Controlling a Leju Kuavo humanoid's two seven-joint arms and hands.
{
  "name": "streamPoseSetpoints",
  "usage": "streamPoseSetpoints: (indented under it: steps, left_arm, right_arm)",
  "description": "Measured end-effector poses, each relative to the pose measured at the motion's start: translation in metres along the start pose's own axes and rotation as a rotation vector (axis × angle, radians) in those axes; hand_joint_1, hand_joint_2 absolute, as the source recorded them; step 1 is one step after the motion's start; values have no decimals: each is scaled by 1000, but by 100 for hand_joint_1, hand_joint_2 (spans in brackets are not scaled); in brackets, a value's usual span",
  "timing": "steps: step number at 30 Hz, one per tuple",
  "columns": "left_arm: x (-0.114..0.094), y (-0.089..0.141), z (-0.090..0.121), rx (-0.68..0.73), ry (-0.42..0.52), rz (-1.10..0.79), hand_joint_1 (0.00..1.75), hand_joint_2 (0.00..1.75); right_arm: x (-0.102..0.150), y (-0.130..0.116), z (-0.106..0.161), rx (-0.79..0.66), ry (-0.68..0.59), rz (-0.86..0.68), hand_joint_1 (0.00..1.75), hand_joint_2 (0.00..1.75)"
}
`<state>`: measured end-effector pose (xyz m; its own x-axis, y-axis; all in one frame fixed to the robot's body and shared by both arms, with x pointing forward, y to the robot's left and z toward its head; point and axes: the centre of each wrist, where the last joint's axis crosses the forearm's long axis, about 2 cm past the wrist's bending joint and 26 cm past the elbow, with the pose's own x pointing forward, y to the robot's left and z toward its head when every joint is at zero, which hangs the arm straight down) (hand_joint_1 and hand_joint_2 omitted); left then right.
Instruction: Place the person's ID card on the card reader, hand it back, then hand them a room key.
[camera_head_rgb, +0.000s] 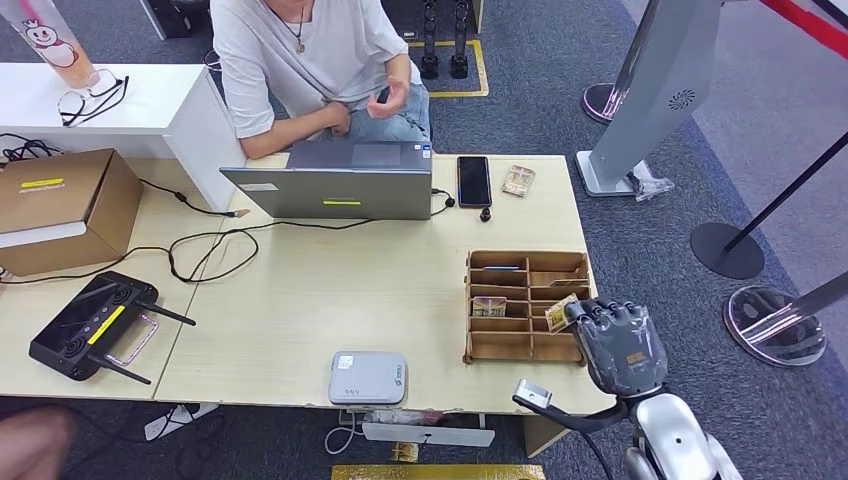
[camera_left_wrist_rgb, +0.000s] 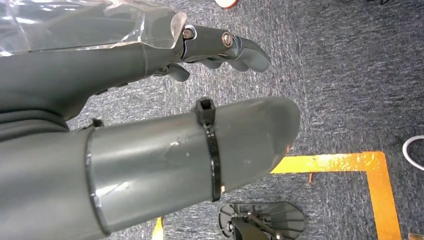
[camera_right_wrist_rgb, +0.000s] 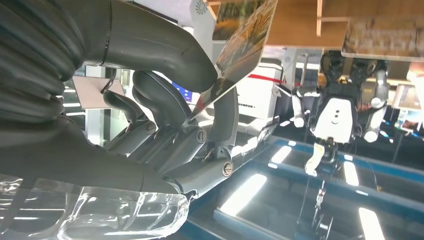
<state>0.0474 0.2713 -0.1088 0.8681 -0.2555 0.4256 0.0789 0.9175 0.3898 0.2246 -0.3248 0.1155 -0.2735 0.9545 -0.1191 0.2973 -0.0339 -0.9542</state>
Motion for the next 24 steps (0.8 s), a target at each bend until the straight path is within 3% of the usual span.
streamPoseSetpoints:
  steps: [24]
  left_arm:
    - [2, 0, 0, 11, -4, -2, 0, 0]
  right_arm:
    - [4, -15, -12, -181, -21, -58, 175, 175]
